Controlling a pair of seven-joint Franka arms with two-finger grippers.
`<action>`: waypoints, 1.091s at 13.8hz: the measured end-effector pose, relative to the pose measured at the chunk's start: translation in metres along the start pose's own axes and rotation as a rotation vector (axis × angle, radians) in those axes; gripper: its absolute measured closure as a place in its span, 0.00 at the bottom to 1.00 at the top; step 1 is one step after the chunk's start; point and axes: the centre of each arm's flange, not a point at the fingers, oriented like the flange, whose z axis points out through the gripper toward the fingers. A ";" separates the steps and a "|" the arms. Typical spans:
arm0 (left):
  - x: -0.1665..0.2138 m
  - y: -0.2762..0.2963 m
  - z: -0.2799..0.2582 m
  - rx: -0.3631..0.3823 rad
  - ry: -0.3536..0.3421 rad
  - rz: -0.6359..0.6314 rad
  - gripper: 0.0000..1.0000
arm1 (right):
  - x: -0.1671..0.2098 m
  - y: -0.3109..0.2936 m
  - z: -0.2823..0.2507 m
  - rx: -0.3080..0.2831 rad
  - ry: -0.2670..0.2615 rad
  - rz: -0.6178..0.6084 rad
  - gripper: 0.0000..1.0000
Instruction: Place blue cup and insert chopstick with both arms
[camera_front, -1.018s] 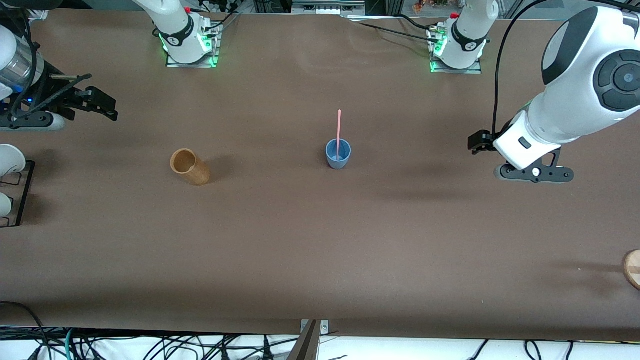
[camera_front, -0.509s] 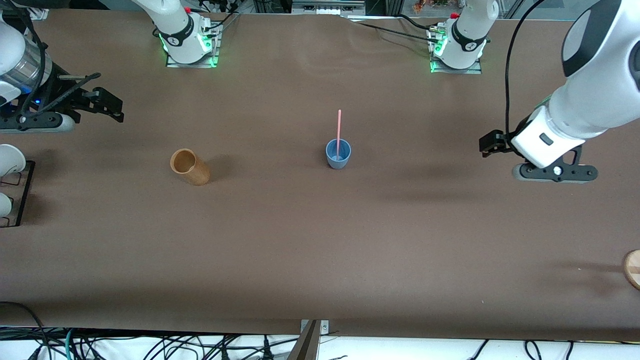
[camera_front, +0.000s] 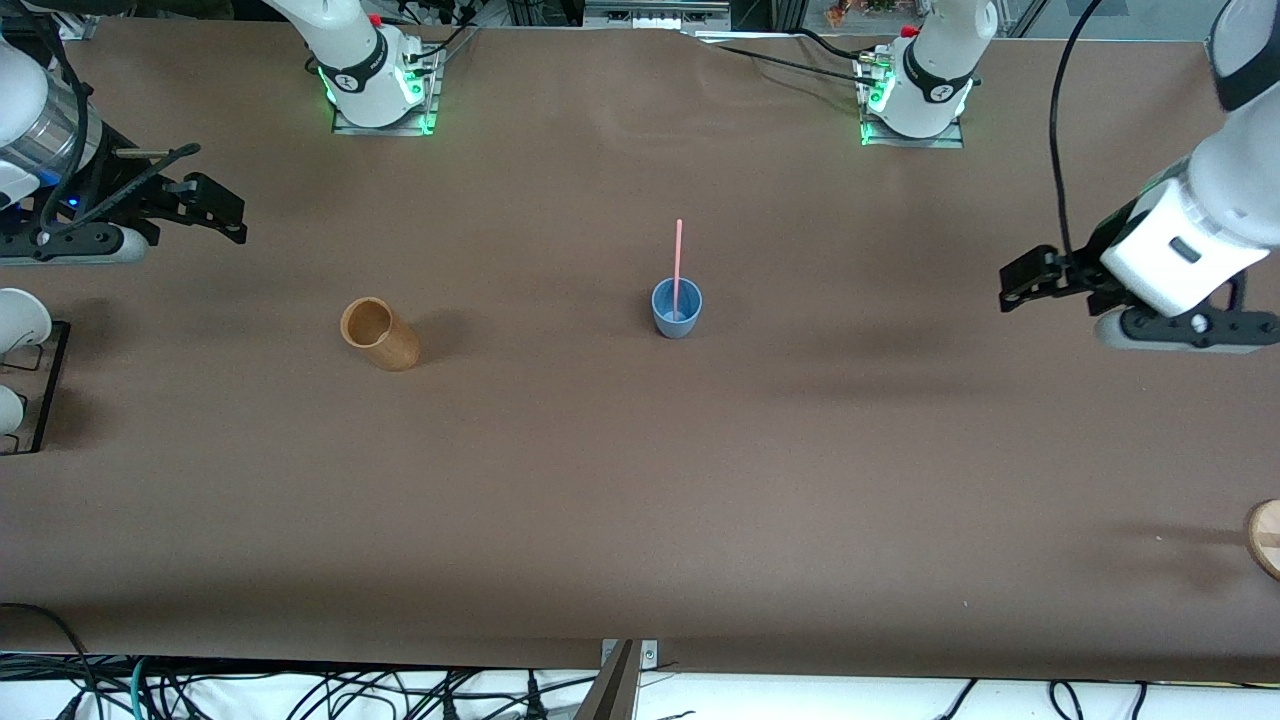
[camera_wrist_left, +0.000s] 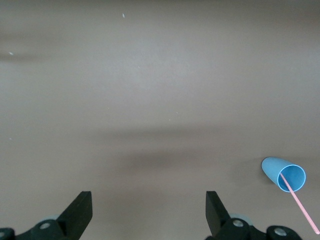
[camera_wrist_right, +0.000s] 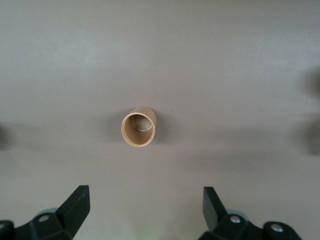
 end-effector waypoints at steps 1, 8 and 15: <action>-0.006 -0.003 -0.009 -0.002 0.012 0.004 0.00 | 0.000 -0.001 0.000 0.000 -0.001 -0.002 0.00; -0.038 -0.005 0.022 0.006 0.038 0.085 0.00 | -0.001 -0.007 0.001 -0.001 -0.007 -0.013 0.00; -0.043 0.000 0.021 0.008 0.043 0.036 0.00 | -0.002 -0.009 0.001 -0.002 -0.011 -0.017 0.00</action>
